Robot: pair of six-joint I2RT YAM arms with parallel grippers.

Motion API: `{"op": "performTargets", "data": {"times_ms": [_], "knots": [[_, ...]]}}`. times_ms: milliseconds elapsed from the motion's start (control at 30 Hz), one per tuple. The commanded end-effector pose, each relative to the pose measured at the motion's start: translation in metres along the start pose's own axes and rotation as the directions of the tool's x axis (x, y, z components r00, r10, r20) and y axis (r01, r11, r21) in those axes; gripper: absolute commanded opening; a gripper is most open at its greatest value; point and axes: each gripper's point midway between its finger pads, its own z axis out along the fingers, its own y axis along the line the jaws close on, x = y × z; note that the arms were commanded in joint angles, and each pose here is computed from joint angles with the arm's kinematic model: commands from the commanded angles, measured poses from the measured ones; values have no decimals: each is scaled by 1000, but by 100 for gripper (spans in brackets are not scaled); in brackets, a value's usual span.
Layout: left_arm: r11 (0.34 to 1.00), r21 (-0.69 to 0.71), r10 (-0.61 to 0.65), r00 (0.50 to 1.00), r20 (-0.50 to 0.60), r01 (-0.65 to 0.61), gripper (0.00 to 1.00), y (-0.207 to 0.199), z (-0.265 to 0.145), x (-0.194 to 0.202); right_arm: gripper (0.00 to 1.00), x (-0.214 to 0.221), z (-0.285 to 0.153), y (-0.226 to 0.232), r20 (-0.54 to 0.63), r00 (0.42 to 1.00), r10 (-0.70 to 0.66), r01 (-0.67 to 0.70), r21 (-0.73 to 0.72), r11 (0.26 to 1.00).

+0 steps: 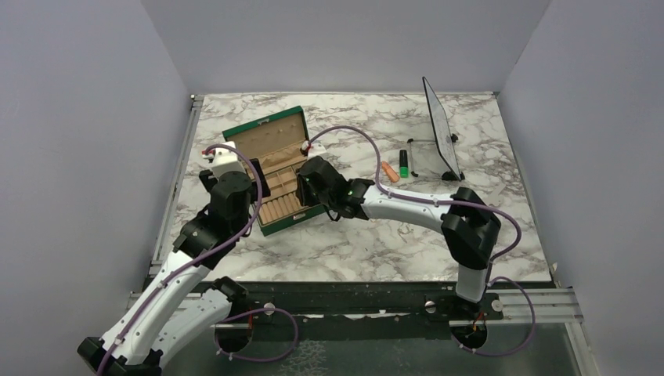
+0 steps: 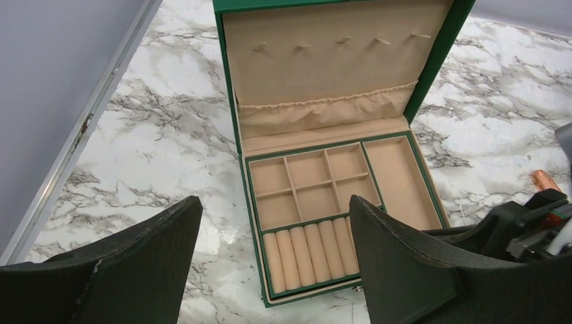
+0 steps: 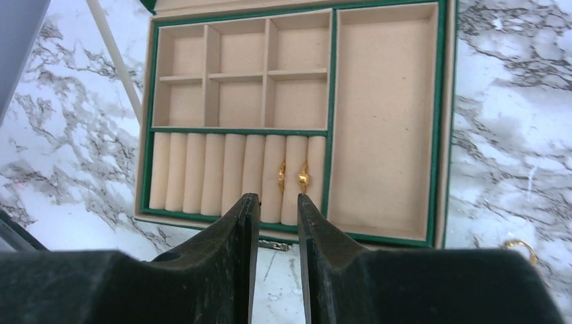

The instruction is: Organize the mixed jewelry

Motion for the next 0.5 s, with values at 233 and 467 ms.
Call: {"op": "performTargets", "data": {"times_ms": [233,467], "knots": [[985,160,-54,998,-29,58,82,-36,3,4,40,5,-58,-59,-11,998,64,-61,176,983],[953,250,-153,983,-98,173,83,-53,-5,19,53,27,-94,-103,-174,977,121,-56,342,938]]}}
